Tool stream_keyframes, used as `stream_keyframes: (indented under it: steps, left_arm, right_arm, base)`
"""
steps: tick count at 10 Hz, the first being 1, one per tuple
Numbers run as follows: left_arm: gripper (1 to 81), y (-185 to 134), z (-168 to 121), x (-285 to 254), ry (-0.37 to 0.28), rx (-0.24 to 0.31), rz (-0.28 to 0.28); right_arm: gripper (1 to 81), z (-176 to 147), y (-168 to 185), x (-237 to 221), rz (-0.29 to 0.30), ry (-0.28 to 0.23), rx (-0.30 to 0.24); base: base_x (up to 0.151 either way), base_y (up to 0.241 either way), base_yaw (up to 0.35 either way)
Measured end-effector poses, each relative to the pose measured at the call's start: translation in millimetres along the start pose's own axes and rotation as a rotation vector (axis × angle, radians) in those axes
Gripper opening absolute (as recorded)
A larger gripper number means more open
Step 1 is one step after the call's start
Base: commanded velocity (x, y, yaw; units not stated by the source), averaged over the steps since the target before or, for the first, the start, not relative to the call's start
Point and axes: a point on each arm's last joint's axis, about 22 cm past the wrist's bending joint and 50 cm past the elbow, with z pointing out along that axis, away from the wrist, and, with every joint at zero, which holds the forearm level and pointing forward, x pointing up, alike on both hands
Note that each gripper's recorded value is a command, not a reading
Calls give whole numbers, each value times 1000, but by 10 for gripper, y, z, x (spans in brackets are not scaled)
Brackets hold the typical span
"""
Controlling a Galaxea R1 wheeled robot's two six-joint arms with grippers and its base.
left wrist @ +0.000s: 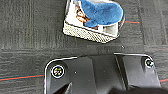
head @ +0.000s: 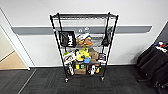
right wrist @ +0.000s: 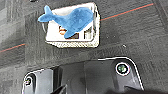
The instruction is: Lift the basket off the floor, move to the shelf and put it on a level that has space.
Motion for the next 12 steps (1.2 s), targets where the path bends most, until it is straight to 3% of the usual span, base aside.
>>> stream_keyframes:
  steps: [4, 7, 12]
  left_arm:
    - [811, -21, 13, 306, 29, -8, 2]
    - [811, -72, 172, 136, -29, -10, -34]
    - [811, -208, 518, 412, -68, -4, -60]
  right_arm:
    - [811, 67, -31, 274, 5, 26, 4]
    - [811, 210, 39, 159, 25, -22, -7]
    - [811, 515, 164, 131, 62, -86, -26]
  base:
    - [0, 0, 0]
    - [0, 0, 0]
    - [0, 0, 0]
